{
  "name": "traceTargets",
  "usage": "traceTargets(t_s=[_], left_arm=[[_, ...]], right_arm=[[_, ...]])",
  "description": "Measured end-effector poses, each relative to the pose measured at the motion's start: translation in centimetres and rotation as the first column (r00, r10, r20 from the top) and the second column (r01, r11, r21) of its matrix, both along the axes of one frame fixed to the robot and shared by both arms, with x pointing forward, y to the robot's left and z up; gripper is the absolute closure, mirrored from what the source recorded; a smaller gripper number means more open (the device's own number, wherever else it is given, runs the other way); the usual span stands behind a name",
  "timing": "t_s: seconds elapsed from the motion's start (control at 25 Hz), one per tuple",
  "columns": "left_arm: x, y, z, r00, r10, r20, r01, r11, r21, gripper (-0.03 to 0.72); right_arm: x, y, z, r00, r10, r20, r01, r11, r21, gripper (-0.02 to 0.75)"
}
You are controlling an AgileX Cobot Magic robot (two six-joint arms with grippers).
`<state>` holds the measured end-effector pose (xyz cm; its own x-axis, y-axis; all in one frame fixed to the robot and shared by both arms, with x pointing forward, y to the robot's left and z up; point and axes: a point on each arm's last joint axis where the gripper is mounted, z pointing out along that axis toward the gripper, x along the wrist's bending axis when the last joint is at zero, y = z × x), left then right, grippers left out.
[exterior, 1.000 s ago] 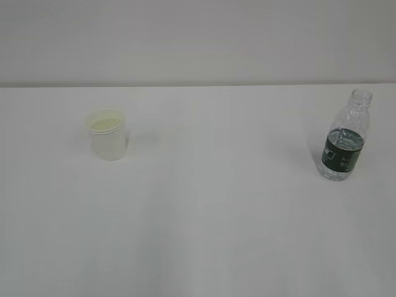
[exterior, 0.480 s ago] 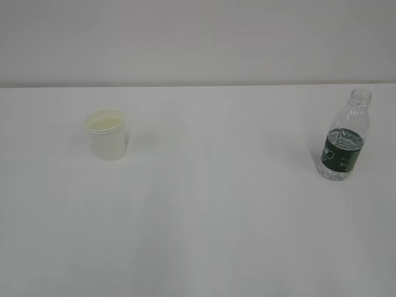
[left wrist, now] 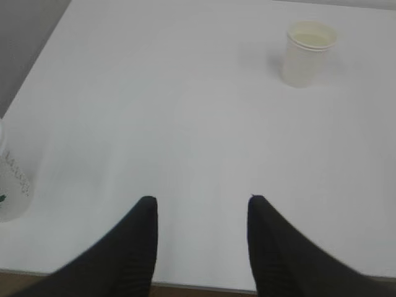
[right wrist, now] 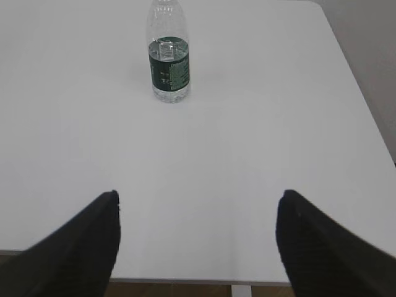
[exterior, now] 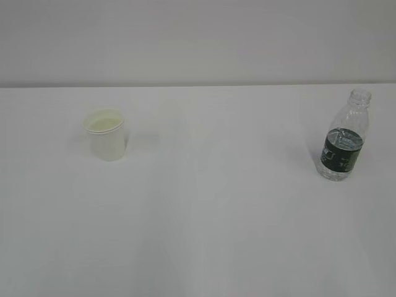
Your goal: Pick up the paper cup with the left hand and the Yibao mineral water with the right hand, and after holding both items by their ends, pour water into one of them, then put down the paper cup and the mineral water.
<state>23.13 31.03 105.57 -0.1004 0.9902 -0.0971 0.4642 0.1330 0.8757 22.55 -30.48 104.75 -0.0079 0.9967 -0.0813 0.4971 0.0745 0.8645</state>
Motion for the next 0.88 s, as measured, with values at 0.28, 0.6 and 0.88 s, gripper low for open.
traceTargets(t_s=[0.28, 0.6, 0.88], left_arm=[[-0.06, -0.04, -0.02, 0.999, 0.050, -0.002, -0.050, 0.999, -0.001, 0.342], [-0.07, -0.04, -0.03, 0.999, 0.050, -0.004, -0.050, 0.999, -0.001, 0.342], [-0.07, -0.04, -0.03, 0.999, 0.050, -0.004, -0.050, 0.999, -0.001, 0.342]], right_arm=[[0.00, 0.00, 0.00, 1.000, 0.000, 0.000, 0.000, 1.000, 0.000, 0.147], [0.00, 0.00, 0.00, 1.000, 0.000, 0.000, 0.000, 1.000, 0.000, 0.148], [0.00, 0.00, 0.00, 1.000, 0.000, 0.000, 0.000, 1.000, 0.000, 0.147]])
